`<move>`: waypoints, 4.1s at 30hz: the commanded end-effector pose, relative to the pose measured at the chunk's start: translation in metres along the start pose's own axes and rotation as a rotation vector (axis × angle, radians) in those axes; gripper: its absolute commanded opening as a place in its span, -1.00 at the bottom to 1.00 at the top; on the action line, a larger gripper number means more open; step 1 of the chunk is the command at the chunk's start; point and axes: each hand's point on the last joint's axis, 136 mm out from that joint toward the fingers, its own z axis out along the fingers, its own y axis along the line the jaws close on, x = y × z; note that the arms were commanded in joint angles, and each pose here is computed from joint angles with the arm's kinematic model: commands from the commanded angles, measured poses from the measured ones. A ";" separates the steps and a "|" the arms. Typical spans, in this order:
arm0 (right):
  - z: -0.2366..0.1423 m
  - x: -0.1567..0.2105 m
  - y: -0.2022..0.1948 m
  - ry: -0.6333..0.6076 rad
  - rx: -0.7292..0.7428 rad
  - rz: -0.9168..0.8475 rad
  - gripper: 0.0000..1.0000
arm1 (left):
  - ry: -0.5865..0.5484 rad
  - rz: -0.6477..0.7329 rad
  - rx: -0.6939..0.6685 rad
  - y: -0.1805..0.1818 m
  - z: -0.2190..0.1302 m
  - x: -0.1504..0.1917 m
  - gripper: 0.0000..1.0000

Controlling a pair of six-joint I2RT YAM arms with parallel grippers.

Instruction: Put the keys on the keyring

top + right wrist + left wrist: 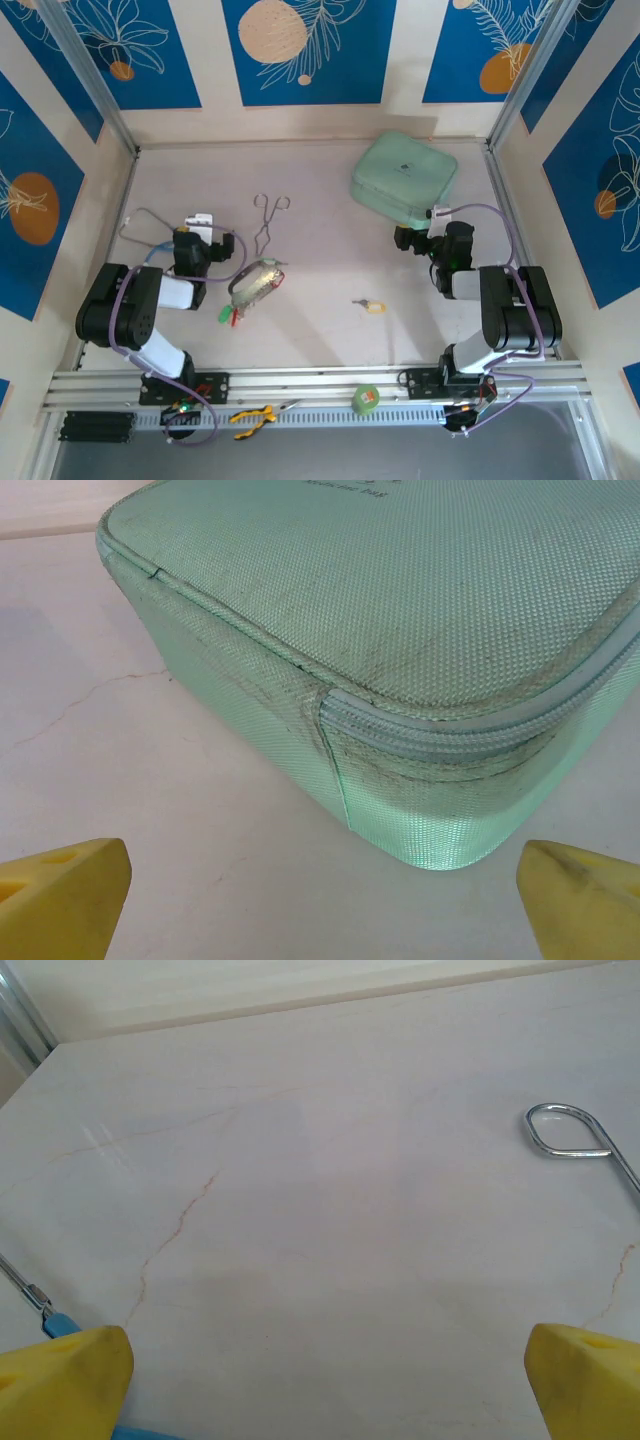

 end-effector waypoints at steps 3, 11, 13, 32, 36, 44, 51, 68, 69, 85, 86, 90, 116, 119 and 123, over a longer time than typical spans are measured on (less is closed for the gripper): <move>0.004 -0.012 -0.001 -0.024 0.011 -0.007 0.98 | -0.034 -0.004 0.011 0.001 0.000 -0.012 0.99; 0.004 -0.011 -0.001 -0.023 0.009 -0.007 0.98 | -0.032 -0.004 0.013 0.001 0.000 -0.012 0.99; 0.004 -0.012 -0.001 -0.025 0.009 -0.007 0.98 | -0.032 -0.003 0.014 0.000 0.000 -0.012 0.99; -0.005 -0.028 0.003 -0.008 0.024 -0.017 0.77 | -0.044 -0.018 0.002 0.007 -0.010 -0.030 1.00; -0.016 -0.042 0.012 0.066 0.062 0.025 0.77 | -0.048 -0.015 -0.009 0.012 -0.025 -0.059 1.00; -0.044 -0.050 0.059 0.162 0.026 0.155 0.72 | -0.054 -0.183 0.039 0.009 -0.055 -0.076 0.99; -0.064 -0.031 0.132 0.357 -0.103 0.177 0.44 | 0.198 -0.366 0.100 -0.014 -0.088 -0.050 0.95; -0.088 0.029 0.278 0.687 -0.310 0.087 0.20 | 0.546 -0.370 0.220 -0.084 -0.146 0.021 0.60; -0.086 0.031 0.278 0.693 -0.306 0.091 0.15 | 0.568 -0.368 0.215 -0.086 -0.147 0.026 0.57; -0.067 0.067 0.390 0.777 -0.552 0.007 -0.27 | 0.619 -0.504 0.018 -0.045 -0.144 0.037 0.33; -0.063 0.070 0.398 0.786 -0.559 -0.010 -0.27 | 0.644 -0.525 0.028 -0.046 -0.142 0.040 0.30; -0.051 0.088 0.421 0.810 -0.586 -0.070 -0.31 | 0.701 -0.609 0.081 -0.054 -0.131 0.050 0.21; -0.022 0.135 0.429 0.916 -0.534 -0.180 -0.47 | 0.804 -0.648 0.030 -0.053 -0.122 0.088 -0.22; -0.021 0.137 0.428 0.918 -0.517 -0.192 -0.48 | 0.804 -0.647 0.023 -0.052 -0.121 0.089 -0.23; -0.019 0.141 0.424 0.919 -0.488 -0.215 -0.48 | 0.805 -0.642 0.018 -0.050 -0.122 0.090 -0.23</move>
